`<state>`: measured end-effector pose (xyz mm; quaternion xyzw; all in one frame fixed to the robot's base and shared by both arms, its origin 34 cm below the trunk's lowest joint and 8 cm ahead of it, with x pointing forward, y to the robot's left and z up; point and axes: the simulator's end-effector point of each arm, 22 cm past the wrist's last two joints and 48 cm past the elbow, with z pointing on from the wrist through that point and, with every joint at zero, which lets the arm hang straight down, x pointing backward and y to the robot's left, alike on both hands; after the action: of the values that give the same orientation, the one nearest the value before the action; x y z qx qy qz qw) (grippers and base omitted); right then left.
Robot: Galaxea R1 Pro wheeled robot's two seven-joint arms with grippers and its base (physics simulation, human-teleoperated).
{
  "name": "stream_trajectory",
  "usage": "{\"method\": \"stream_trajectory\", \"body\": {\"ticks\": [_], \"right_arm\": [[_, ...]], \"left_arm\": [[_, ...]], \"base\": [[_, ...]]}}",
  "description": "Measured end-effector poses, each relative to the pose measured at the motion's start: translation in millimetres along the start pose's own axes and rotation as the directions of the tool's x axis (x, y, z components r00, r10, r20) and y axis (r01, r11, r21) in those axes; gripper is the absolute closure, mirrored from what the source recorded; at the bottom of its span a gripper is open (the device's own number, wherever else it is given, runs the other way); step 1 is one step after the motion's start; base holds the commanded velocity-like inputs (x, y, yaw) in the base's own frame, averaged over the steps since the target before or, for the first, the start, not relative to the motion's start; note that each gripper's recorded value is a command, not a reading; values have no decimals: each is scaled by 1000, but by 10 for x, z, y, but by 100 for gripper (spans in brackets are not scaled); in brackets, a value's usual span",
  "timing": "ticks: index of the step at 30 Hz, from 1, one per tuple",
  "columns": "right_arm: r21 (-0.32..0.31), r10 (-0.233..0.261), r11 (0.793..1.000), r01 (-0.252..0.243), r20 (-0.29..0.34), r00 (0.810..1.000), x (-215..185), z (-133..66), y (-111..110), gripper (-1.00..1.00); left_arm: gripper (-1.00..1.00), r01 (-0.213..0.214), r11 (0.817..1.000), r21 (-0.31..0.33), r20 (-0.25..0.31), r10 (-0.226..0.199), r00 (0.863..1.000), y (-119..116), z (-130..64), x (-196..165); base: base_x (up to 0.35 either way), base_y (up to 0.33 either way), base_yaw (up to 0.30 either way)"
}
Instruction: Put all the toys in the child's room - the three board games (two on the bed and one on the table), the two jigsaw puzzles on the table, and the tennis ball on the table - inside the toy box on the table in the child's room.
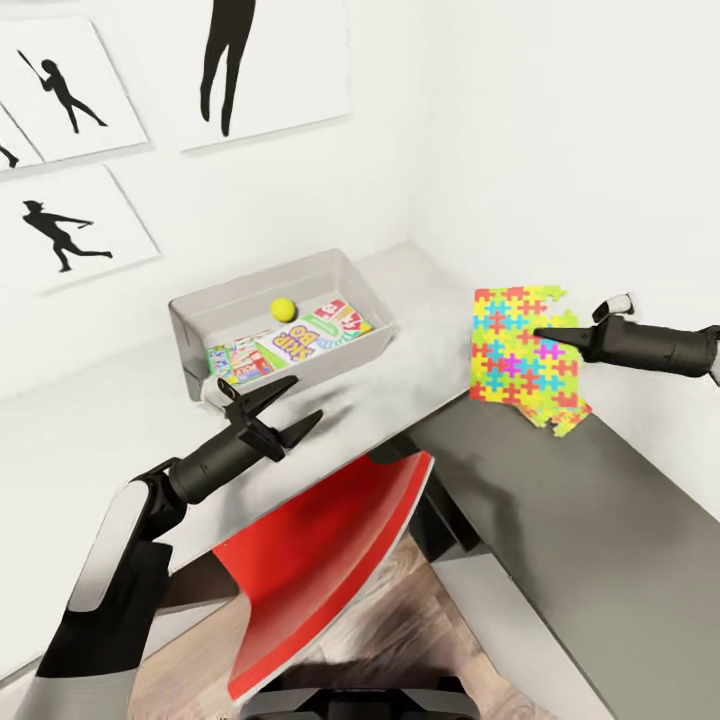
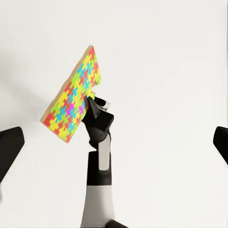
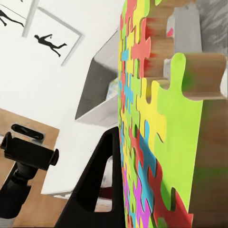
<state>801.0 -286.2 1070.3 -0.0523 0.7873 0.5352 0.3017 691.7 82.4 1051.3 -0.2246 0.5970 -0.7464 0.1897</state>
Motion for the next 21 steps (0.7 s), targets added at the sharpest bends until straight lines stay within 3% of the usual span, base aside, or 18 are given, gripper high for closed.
{"method": "stream_trajectory", "body": {"ticks": [2, 7, 15, 21], "right_arm": [[-5, 6, 1000, -6, -5, 1000, -50, 77, -3, 100], [-36, 63, 997, -64, -28, 998, -274, 501, -21, 100], [-66, 146, 987, -148, -36, 989, -587, 994, 29, 100], [-88, 150, 984, -153, -34, 988, -823, 1197, 201, 100]], "left_arm": [[-100, 6, 1000, -4, 3, -6, 1000, 24, -25, 9], [-100, 31, 999, -7, 20, -31, 999, 106, -140, 52], [-100, 37, 999, 7, 26, -37, 999, 104, -189, 71], [-100, 38, 999, 11, 28, -38, 999, 102, -204, 77]], "base": [[0, 0, 300], [0, 0, 300], [0, 0, 300], [0, 0, 300]]}}
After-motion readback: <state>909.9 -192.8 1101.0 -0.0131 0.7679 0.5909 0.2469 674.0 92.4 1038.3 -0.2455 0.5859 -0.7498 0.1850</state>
